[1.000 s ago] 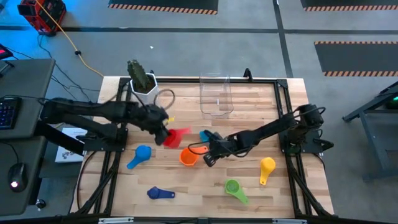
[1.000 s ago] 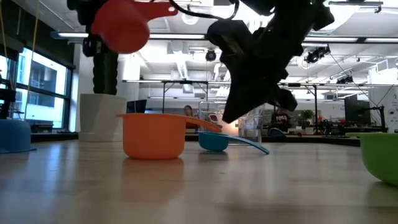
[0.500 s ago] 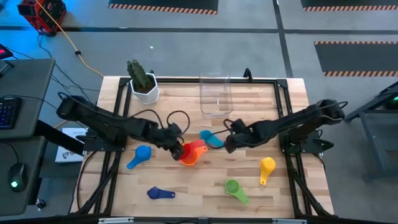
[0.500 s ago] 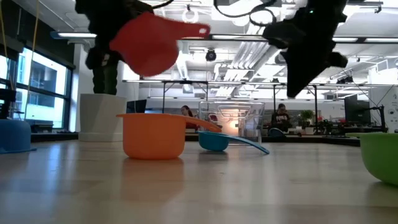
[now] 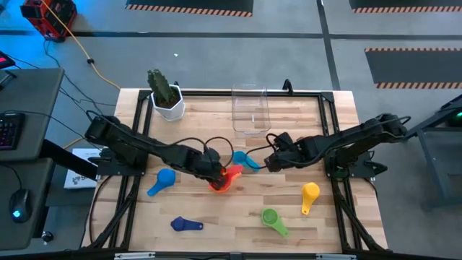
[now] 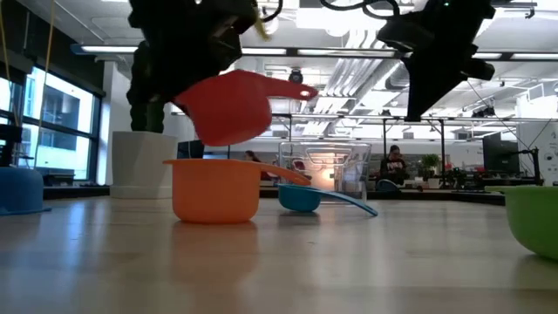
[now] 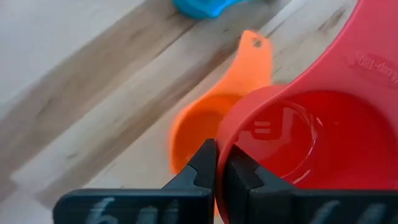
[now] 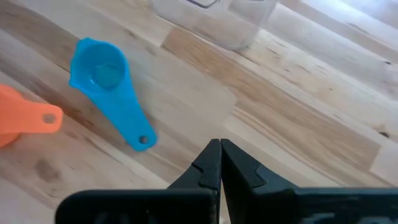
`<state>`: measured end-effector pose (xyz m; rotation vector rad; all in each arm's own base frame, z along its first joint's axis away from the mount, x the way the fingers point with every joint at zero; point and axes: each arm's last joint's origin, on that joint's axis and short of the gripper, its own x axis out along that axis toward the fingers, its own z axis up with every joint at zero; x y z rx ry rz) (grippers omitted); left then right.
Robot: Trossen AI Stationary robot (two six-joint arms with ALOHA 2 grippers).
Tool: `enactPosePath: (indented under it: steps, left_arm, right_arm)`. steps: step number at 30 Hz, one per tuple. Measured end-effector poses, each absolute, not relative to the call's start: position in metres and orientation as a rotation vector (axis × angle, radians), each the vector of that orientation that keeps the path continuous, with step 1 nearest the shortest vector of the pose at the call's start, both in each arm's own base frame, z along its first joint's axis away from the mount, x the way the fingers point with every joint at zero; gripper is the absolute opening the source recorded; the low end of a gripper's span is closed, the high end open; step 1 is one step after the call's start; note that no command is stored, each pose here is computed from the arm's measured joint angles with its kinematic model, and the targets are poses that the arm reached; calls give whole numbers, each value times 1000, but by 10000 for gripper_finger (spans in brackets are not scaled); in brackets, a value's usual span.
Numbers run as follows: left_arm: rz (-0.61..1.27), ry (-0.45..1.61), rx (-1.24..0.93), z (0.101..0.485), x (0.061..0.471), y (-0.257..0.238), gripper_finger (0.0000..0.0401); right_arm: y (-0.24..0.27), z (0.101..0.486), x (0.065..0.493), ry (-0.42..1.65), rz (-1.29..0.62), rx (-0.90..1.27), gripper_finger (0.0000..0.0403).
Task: Nest measuring cups in basket
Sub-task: Stack the red measuring cup on top of the orange measuring cup
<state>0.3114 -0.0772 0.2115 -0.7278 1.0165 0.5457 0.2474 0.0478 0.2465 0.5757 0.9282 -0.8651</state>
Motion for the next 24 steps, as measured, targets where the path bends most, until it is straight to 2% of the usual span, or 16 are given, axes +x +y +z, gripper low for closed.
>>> enactPosePath:
  steps: [15,24]
  left_arm:
    - [590,1046,-735,204,310,-82,1]
    - [575,1060,-701,190,317,-84,37]
  right_arm:
    - [47,247,249,896,-873,528,0]
    - [47,248,249,885,-873,529,0]
